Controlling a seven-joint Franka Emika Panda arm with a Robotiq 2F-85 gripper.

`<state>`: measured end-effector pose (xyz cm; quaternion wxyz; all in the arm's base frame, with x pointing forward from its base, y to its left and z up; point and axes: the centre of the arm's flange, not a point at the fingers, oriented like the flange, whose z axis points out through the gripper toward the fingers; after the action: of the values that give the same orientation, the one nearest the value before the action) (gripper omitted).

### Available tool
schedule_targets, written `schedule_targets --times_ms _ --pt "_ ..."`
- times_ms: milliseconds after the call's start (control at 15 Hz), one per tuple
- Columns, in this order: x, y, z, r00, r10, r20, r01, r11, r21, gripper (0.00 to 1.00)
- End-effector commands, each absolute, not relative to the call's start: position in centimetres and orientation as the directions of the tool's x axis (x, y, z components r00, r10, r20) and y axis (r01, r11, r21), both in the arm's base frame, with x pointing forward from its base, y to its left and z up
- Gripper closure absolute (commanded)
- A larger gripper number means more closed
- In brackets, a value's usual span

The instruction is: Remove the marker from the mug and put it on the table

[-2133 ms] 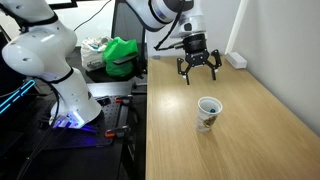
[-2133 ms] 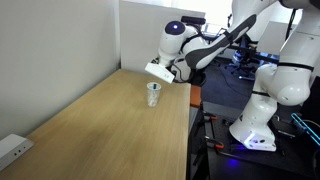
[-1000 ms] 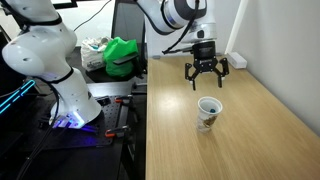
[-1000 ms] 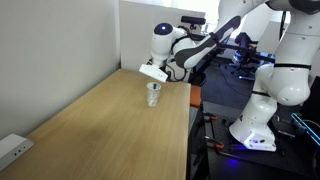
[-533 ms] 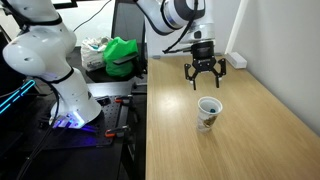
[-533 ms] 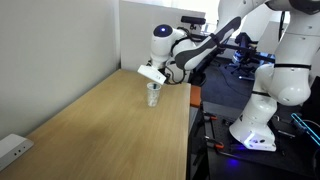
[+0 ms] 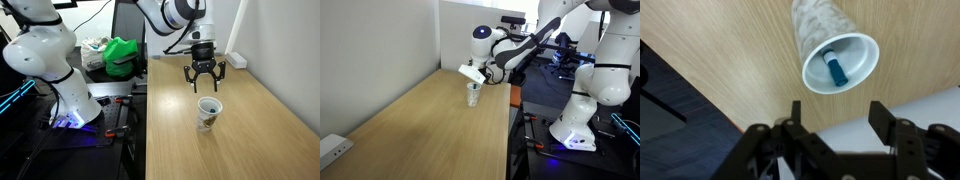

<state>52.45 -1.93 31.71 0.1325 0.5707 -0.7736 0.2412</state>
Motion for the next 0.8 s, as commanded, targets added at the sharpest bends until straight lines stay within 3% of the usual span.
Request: schedule_targets --times_ms 0,267,733 --pt "53.0 -2.5 32.1 -0.304 -0.819 0.487 -0.952 0.24 -0.191 0.35" --pt "53.1 -3.1 31.9 -0.26 -0.847 0.463 -0.966 0.219 -0.141 0.4" --pt "54.0 -4.0 31.7 -0.168 -0.88 0.445 -0.986 0.157 -0.061 0.33"
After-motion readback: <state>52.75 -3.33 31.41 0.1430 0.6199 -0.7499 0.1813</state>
